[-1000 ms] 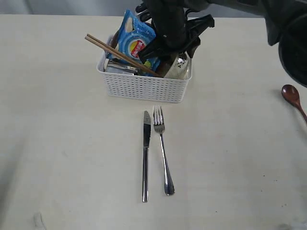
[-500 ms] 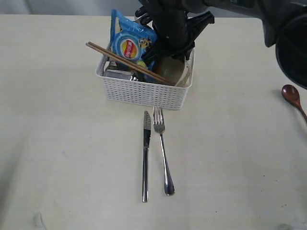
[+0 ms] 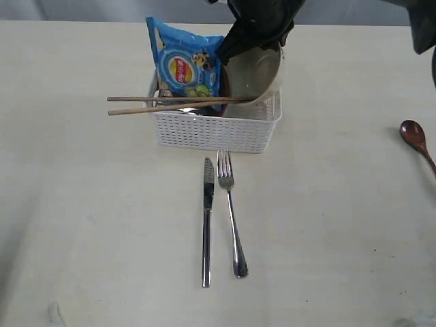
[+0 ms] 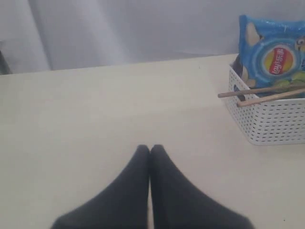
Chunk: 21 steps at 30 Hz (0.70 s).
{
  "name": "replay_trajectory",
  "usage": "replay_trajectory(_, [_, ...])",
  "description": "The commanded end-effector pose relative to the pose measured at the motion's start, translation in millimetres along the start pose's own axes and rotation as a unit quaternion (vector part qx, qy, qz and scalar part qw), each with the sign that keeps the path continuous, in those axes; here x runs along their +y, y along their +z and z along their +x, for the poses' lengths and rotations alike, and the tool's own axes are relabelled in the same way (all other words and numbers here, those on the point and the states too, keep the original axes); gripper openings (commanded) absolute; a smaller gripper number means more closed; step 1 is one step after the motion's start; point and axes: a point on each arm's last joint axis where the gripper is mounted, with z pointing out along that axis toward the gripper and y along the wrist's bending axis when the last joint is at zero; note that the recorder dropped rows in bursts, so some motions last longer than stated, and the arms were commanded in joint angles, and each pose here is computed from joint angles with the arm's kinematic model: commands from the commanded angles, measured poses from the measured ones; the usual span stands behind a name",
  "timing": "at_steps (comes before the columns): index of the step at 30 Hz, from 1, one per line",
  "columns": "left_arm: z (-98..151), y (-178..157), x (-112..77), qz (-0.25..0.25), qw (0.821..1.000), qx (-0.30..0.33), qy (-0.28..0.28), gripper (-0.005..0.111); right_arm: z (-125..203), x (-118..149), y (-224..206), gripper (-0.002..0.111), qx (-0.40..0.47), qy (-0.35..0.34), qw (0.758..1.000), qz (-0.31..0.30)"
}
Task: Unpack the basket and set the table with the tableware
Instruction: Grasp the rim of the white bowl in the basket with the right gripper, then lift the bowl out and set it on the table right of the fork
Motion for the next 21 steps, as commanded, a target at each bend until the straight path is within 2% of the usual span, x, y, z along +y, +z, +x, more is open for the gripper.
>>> replay_trajectory(1, [0, 0, -0.3, 0.002, 1.0, -0.002, -0.001, 0.0, -2, -8, -5, 0.0, -0.012, -0.014, 1.0, 0.018])
replay_trajectory(21, [0, 0, -0.3, 0.002, 1.0, -0.002, -0.001, 0.0, -8, -25, -6, 0.0, -0.041, -0.062, 0.99, 0.118])
